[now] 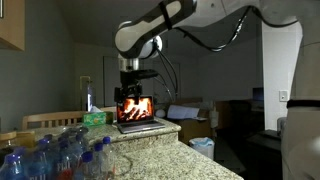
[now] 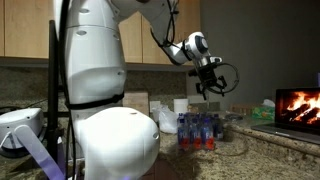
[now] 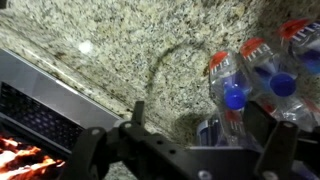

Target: Move three bottles to the right

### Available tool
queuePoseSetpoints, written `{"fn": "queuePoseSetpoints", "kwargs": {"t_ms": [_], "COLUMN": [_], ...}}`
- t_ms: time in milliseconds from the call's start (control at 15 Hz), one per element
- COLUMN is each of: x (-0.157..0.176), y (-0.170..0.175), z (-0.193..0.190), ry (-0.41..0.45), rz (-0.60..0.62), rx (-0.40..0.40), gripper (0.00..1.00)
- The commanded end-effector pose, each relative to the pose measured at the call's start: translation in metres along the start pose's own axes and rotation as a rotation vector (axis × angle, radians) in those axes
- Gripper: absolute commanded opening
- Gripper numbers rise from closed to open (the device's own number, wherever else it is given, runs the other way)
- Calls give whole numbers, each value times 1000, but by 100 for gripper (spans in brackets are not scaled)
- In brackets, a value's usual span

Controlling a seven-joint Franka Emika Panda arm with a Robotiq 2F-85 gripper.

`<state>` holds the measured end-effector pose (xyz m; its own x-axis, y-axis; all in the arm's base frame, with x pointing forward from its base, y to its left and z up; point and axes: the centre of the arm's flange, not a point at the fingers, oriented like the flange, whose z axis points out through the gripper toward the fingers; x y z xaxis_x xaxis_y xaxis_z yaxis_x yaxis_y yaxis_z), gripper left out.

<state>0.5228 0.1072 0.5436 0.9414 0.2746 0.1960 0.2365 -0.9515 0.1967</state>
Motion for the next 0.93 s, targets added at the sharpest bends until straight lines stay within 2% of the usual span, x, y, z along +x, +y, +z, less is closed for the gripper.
{"fn": "queuePoseSetpoints", "kwargs": {"t_ms": [0, 267, 533, 867], "x": [64, 90, 88, 85], "y": [-9, -25, -38, -50], "z": [21, 58, 91, 118], "ry": [-32, -53, -83, -171], "rz": [-192, -383, -569, -780], "rx": [36, 105, 186, 312], "gripper": [100, 100, 100, 100]}}
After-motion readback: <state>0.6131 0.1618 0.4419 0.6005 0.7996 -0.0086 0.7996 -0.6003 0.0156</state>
